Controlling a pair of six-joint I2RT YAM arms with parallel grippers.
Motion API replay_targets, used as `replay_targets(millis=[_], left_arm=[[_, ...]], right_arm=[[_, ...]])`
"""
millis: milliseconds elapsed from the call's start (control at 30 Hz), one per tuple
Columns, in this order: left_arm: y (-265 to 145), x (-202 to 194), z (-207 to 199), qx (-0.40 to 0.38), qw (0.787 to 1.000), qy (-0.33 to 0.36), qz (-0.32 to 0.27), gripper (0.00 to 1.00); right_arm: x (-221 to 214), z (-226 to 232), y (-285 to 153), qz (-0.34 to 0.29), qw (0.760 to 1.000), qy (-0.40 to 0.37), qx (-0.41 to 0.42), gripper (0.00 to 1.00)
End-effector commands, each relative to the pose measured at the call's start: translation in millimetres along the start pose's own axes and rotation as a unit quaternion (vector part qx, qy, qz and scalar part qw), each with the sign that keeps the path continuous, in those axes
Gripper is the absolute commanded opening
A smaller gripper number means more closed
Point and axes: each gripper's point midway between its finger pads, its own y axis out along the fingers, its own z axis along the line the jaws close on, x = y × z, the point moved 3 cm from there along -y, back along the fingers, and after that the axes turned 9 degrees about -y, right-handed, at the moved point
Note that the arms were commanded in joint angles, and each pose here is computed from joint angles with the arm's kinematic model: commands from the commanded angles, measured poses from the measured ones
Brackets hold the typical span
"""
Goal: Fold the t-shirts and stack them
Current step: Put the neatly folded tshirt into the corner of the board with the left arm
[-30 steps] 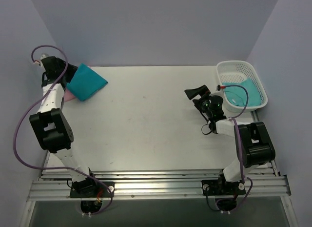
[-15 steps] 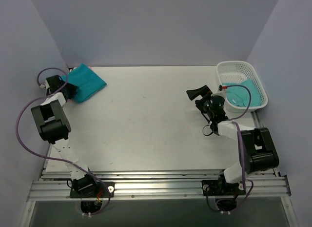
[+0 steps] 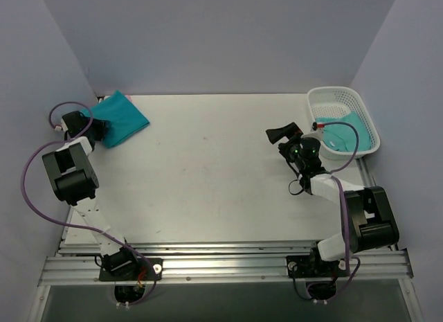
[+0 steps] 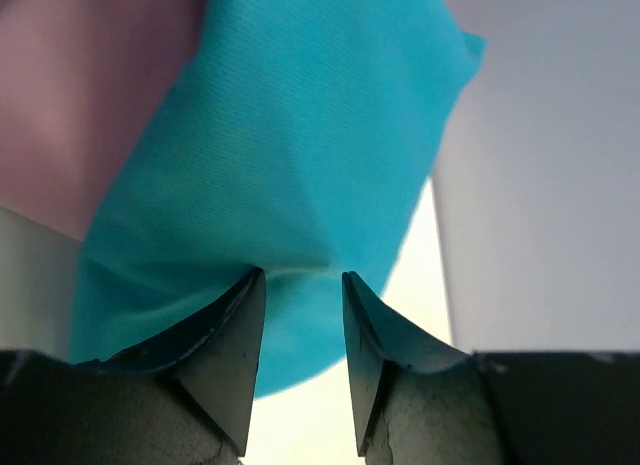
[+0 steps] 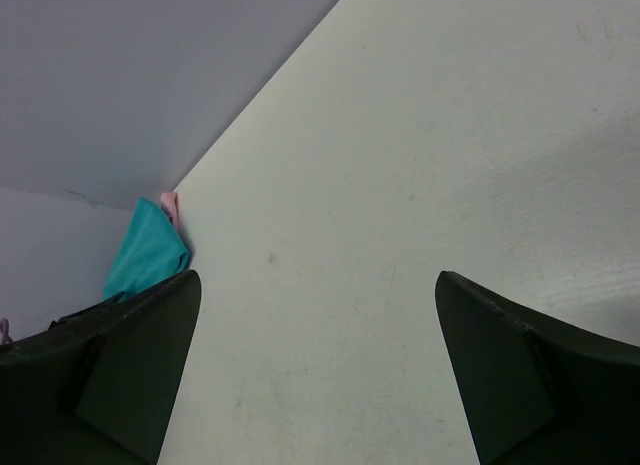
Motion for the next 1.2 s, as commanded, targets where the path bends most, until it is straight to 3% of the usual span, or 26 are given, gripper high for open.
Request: replay_targets(millis=[0,167,333,433,467,500,533,567,600,633,667,700,733,800,833,867,933,1033,1167], left_arm=[[-35.9,1.3,-83.7,-0.14,0.99,-0.011,0.018,0.45],[-102.1,-0.8,-170.9,-0.262,0.965,0.018,0.013,0.5],[-168.5,0.8,-217.5,-0.3,0.952,0.056,-0.035,0.62],[-209.1,-17.1,-231.0,-0.301,0.947,0.097,-0.059,0.68],[-233.4,-23.7,-237.8,-0.308,0.938,0.136,-0.079,0.75],[-241.6,-32.6,-237.2,-0.302,0.936,0.159,-0.089,0.81],[-245.6,-65.9,-231.9,-0.283,0.937,0.191,-0.071,0.89],[-264.8,-62.6,-234.4,-0.269,0.923,0.24,-0.135,0.98],[-265.0,-73.9,-219.6,-0.242,0.918,0.273,-0.155,0.95],[-286.0,-101.7,-220.3,-0.249,0.899,0.318,-0.17,0.94],[-286.2,-98.4,-209.3,-0.229,0.898,0.313,-0.208,0.94],[-264.9,-112.9,-169.6,-0.212,0.902,0.327,-0.185,0.94],[-269.6,-117.8,-176.3,-0.277,0.892,0.304,-0.187,0.94],[-254.7,-139.9,-145.7,-0.377,0.881,0.272,-0.09,0.94],[-244.2,-140.5,-137.0,-0.384,0.886,0.258,-0.043,0.94],[-222.4,-148.9,-121.3,-0.356,0.893,0.277,-0.004,0.94],[-201.5,-168.1,-92.7,-0.221,0.923,0.315,-0.016,0.94],[-214.2,-182.2,-75.6,-0.15,0.91,0.375,-0.089,0.94],[-244.9,-170.7,-67.1,-0.095,0.905,0.386,-0.15,0.94]], right_arm=[[7.3,10.0,-5.8,-0.017,1.0,-0.01,0.017,0.99],[8.4,11.5,-7.6,-0.021,1.0,-0.011,0.016,0.99],[8.0,9.0,-9.0,-0.024,1.0,-0.011,-0.004,1.0],[5.0,-5.3,-10.9,-0.028,0.995,-0.009,-0.094,1.0],[11.0,-5.7,-12.5,-0.051,0.991,-0.028,-0.117,1.0],[11.1,-3.5,-13.9,-0.055,0.989,-0.043,-0.131,1.0],[12.4,1.5,-13.9,-0.052,0.986,-0.062,-0.146,1.0],[8.7,9.3,-13.7,-0.05,0.986,-0.072,-0.145,1.0],[7.0,15.0,-12.0,-0.042,0.987,-0.076,-0.133,1.0],[7.7,21.7,-9.9,-0.037,0.989,-0.081,-0.119,1.0],[3.2,23.9,-7.7,-0.025,0.99,-0.084,-0.114,1.0],[0.0,26.6,-7.3,-0.012,0.99,-0.086,-0.107,1.0],[-2.3,29.6,-6.6,-0.006,0.99,-0.093,-0.103,1.0],[-9.1,37.4,-7.7,0.003,0.989,-0.117,-0.092,1.0],[-12.6,36.2,-9.8,0.008,0.987,-0.124,-0.099,1.0],[-11.6,39.1,-12.0,0.006,0.987,-0.128,-0.099,1.0],[-16.0,46.2,-16.5,0.005,0.985,-0.141,-0.095,1.0],[-17.2,62.8,-26.1,-0.008,0.984,-0.164,-0.076,1.0],[-21.6,97.5,-33.1,-0.005,0.979,-0.2,-0.029,1.0]])
